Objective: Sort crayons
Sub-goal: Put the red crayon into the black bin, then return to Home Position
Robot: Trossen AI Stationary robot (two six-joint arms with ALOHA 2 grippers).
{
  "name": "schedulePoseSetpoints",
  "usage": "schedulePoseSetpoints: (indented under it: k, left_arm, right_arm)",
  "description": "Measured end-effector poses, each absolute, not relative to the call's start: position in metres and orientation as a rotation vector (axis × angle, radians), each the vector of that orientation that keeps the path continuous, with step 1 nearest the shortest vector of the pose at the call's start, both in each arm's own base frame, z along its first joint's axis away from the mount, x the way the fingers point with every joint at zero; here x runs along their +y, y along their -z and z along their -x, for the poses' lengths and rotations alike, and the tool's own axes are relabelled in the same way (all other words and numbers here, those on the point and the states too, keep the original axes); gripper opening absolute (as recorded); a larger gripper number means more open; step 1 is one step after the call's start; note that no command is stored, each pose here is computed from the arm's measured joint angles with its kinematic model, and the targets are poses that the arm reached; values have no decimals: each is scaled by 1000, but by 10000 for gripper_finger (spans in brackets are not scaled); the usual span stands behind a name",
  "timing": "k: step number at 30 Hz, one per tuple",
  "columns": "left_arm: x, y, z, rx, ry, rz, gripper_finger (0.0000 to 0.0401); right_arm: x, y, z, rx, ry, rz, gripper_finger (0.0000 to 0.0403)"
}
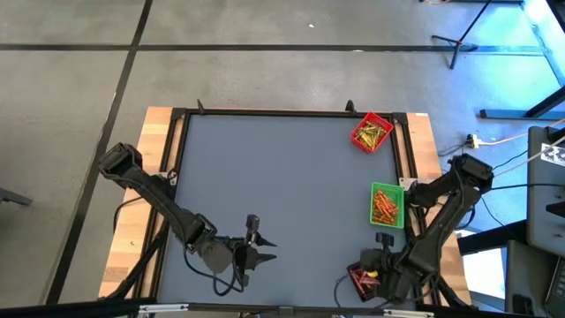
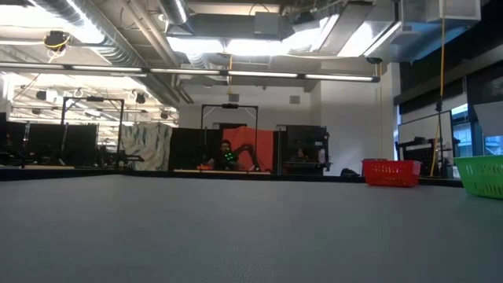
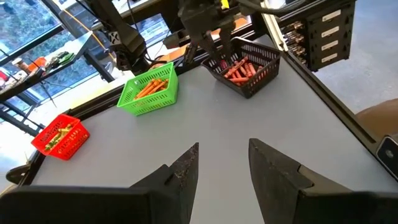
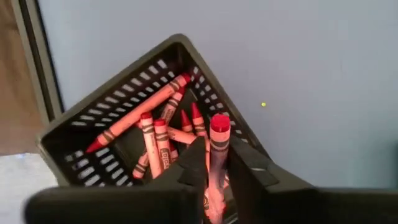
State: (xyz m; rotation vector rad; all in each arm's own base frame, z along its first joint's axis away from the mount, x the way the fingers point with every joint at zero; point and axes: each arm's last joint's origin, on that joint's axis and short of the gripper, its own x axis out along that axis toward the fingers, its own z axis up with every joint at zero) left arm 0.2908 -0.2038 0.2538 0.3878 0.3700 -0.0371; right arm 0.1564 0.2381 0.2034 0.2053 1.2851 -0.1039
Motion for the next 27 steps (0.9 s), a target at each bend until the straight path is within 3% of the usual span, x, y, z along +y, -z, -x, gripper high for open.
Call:
schedulePoseSetpoints:
  k: [7, 12, 20, 24, 27]
  left_arm:
    - [-200, -254, -294, 372, 31, -389, 124]
    - [-184, -254, -304, 401, 122, -381, 124]
    - [-132, -254, -316, 517, 90, -360, 124]
    - [-108, -256, -307, 504, 63, -333, 124]
    - [-87, -255, -290, 470, 21, -307, 124]
  right_arm:
    - [233, -216, -165, 1325, 83, -221, 146]
    - [220, -230, -191, 1177, 39, -30, 159]
    - [168, -227, -236, 1129, 45, 225, 81]
    - [135, -230, -248, 1048, 28, 247, 21]
    - [108, -233, -248, 961, 15, 235, 7]
